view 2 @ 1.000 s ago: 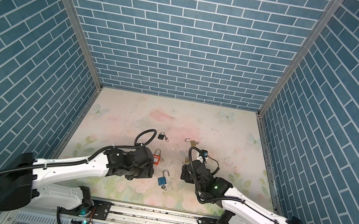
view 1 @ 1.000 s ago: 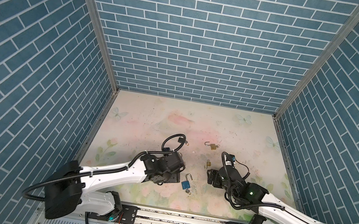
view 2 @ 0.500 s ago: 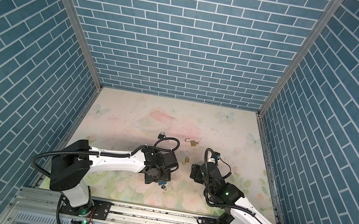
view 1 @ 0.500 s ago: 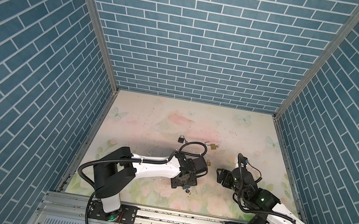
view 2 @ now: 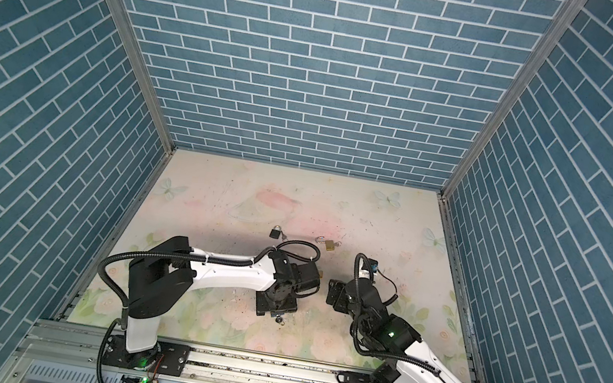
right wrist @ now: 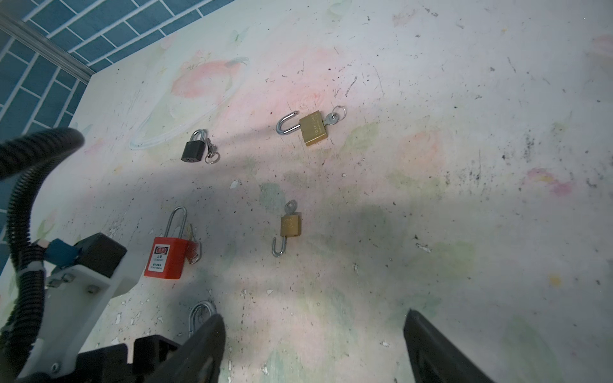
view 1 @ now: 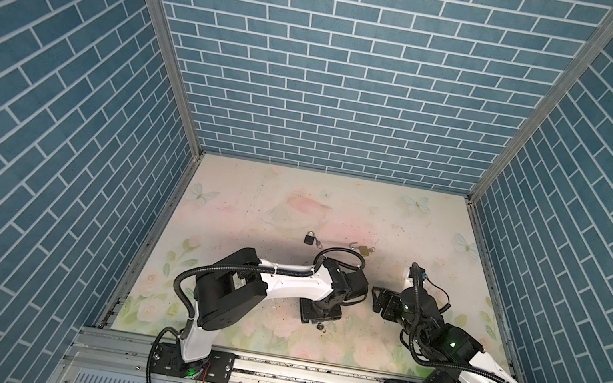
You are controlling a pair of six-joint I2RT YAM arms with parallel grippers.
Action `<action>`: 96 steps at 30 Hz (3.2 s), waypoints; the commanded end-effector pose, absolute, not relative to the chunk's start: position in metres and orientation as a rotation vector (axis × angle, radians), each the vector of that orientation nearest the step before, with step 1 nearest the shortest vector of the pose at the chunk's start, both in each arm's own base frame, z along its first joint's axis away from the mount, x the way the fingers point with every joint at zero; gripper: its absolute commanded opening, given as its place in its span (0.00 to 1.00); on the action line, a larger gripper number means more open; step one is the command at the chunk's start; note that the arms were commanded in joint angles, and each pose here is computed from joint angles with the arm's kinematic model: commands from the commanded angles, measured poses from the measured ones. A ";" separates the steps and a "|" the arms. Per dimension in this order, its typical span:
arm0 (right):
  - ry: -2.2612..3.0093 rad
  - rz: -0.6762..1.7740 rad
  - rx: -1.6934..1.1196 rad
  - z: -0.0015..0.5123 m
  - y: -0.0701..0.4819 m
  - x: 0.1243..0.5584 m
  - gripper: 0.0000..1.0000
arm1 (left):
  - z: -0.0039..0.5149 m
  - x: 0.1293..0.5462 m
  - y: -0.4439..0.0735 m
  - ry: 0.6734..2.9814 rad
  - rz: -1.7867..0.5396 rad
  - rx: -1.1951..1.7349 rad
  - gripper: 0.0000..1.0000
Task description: Lock with the key
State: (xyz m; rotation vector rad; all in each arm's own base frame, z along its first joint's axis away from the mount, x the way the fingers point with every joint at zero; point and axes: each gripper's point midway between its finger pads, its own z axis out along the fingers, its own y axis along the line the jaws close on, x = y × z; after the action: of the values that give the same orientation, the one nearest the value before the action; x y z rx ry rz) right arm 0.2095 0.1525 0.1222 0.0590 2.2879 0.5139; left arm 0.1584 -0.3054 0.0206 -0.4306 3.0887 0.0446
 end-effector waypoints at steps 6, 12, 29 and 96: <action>2.243 0.487 0.058 0.137 0.145 0.213 0.84 | 0.012 0.145 -0.292 3.129 0.236 -0.461 0.61; 2.236 0.489 0.064 0.138 0.144 0.212 0.84 | 0.007 0.148 -0.295 3.124 0.200 -0.471 0.55; 2.232 0.473 0.070 0.147 0.144 0.217 0.84 | -0.009 0.154 -0.290 3.150 0.072 -0.496 0.50; 2.431 1.781 -0.359 0.217 0.276 0.101 0.53 | 0.162 0.180 -0.311 1.542 -0.272 1.381 0.00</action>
State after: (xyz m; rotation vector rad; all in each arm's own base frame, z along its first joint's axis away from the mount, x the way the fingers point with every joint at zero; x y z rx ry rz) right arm 0.0957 0.2684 0.2030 -0.3625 2.4858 1.7241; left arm 0.1780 -0.3014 0.1447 1.4150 1.5799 -0.2407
